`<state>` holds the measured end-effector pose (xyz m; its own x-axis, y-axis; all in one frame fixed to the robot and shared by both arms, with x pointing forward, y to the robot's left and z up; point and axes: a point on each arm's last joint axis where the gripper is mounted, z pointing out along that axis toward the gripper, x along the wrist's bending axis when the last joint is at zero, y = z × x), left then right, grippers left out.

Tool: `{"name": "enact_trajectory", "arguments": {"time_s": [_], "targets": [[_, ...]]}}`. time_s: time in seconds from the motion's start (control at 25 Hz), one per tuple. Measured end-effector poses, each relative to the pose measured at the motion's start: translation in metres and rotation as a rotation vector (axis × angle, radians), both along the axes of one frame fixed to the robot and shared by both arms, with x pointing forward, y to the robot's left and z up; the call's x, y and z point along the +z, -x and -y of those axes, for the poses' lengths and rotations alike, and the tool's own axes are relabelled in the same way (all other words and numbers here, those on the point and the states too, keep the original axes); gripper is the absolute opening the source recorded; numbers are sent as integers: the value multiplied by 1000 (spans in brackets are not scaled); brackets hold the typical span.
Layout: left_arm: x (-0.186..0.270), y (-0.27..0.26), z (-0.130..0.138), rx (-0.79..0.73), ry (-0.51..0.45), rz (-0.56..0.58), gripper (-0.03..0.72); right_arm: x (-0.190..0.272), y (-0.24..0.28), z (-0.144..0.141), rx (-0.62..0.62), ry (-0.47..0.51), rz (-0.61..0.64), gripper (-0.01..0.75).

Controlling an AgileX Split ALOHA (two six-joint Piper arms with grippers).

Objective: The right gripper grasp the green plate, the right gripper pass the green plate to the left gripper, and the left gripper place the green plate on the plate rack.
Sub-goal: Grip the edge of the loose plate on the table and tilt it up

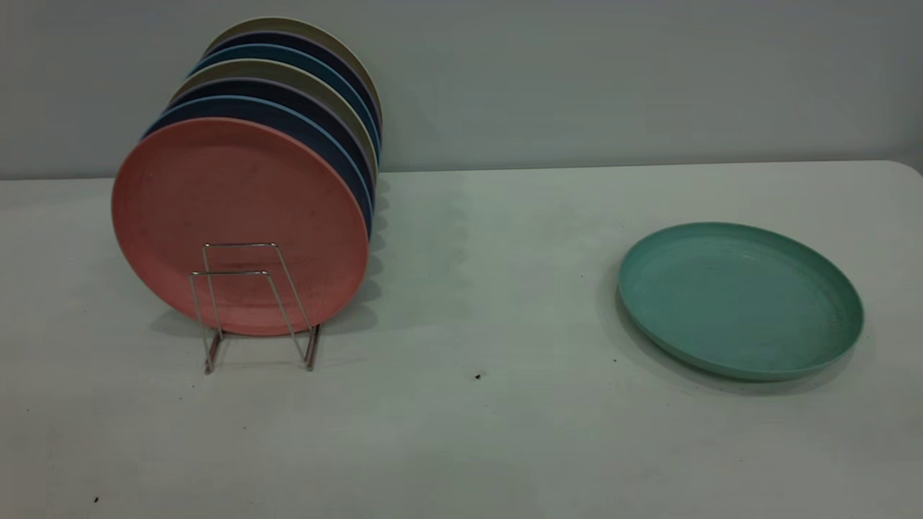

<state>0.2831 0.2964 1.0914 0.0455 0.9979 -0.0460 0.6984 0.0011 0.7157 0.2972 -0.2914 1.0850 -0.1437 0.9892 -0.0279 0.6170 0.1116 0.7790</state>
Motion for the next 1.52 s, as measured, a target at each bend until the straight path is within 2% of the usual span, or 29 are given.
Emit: {"name": "enact_trajectory", "arguments": {"time_s": [0.24,0.48,0.76,0.92,1.16,1.28,1.52], "targets": [[22,-75,3,-34,-37,-87,581,-1,-70,-16,59,-38,-127,566],[3,-152,8,-84,-62,-163,582,-34,-131,-37,158,-147,-245,566],[-34,-210,23,-188,38,-238,582,-94,-179,-56,247,-251,-434,566],[-52,-232,39,-270,121,-266,584,-122,-206,-58,221,-264,-482,566],[-74,-257,81,-420,204,-289,584,-155,-245,-29,85,-306,-547,566],[-89,-270,101,-443,228,-296,584,-168,-265,-3,-3,-360,-557,566],[-124,-289,132,-472,240,-315,584,-206,-289,35,-76,-487,-595,552]]}}
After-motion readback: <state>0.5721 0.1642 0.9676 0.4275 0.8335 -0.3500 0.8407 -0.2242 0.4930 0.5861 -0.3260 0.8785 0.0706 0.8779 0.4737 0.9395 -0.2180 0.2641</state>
